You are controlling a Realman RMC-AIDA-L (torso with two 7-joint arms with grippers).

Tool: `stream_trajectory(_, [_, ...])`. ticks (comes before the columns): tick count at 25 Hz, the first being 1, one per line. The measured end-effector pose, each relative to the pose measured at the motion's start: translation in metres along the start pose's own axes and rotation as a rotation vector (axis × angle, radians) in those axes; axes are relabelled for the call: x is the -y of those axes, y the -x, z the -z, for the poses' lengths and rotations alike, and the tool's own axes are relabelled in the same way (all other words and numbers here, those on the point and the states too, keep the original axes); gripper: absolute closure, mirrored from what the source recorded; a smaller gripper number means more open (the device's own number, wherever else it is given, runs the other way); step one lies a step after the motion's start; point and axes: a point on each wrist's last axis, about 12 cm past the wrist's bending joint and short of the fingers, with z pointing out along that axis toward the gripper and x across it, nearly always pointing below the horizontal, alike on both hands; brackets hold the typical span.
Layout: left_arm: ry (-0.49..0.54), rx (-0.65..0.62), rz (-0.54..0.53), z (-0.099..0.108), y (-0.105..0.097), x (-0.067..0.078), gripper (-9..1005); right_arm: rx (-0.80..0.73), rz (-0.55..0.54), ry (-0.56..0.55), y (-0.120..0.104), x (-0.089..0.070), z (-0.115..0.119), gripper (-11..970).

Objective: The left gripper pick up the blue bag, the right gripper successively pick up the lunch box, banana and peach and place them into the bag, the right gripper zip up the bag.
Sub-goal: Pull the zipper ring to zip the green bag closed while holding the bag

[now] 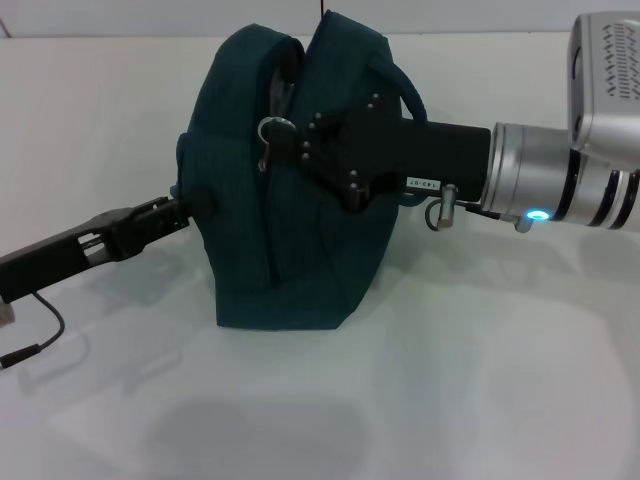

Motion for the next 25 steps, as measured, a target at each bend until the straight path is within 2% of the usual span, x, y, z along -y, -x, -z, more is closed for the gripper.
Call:
stream_trajectory(7, [-0.004, 0.008, 0.003, -0.002, 0.0, 0.0, 679, 0.008, -0.005, -0.004, 0.0, 0.0, 0.001, 957])
stream_trajectory(13, [-0.022, 0.012, 0.0, -0.005, -0.001, 0.002, 880, 0.023, -0.012, -0.005, 0.001, -0.001, 0.002, 958])
stream_trajectory(25, [-0.108, 0.007, -0.091, -0.012, -0.007, 0.013, 941, 0.076, -0.037, -0.026, 0.006, 0.001, 0.005, 957])
